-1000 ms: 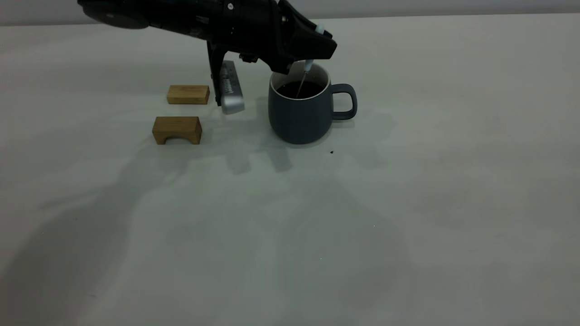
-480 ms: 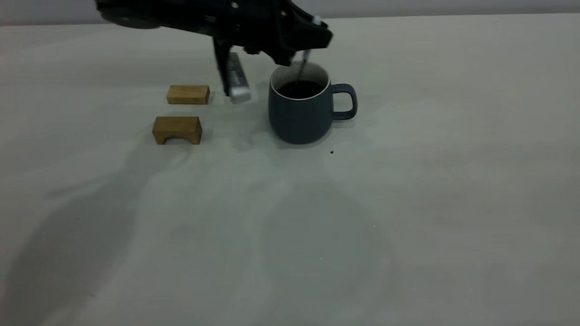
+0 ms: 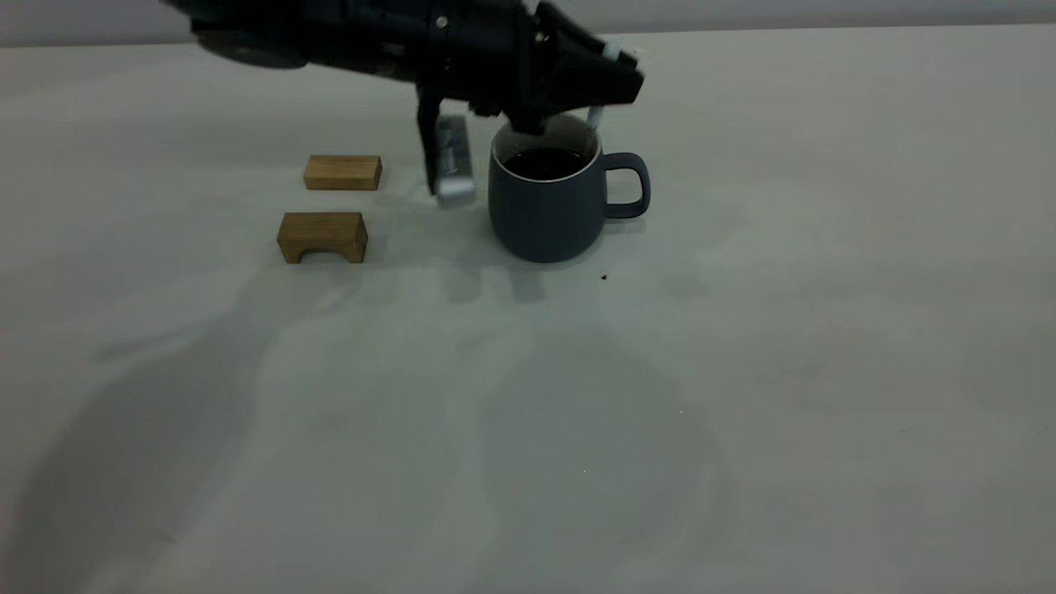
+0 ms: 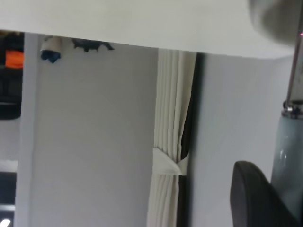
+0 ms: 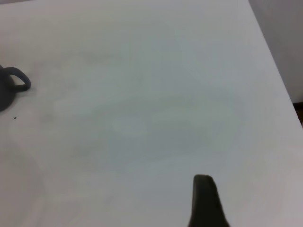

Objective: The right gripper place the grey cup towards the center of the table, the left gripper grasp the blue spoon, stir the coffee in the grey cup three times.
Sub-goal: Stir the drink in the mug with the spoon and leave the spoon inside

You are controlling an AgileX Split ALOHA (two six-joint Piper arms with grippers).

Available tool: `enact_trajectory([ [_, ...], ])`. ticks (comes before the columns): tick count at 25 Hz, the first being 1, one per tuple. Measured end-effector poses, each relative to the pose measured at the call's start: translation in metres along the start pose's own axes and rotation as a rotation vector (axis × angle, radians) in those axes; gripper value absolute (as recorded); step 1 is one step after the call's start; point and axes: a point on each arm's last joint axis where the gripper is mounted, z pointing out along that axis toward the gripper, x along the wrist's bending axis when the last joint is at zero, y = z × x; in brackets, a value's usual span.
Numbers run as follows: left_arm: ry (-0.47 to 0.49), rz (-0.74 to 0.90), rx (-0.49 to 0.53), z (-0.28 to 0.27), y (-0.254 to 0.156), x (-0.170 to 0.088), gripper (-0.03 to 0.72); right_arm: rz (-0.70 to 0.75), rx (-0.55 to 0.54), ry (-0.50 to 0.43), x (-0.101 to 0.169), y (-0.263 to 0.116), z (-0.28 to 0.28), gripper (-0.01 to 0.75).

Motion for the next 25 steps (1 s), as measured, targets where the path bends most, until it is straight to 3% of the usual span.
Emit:
enact_trajectory([
  [10,-0.130,-0.046,-0.048,-0.016,0.011,-0.019,0.150,0.000,0.000,0.000,0.000,0.000,0.000,0.541],
  [14,-0.138,-0.026,-0.055,-0.011,0.007,-0.020,0.150,0.000,0.000,0.000,0.000,0.000,0.000,0.541],
  [20,-0.050,0.001,-0.026,-0.001,0.000,-0.007,0.150,0.000,0.000,0.000,0.000,0.000,0.000,0.541],
  [25,0.074,0.049,-0.060,-0.002,0.004,0.004,0.150,0.000,0.000,0.000,0.000,0.000,0.000,0.541],
])
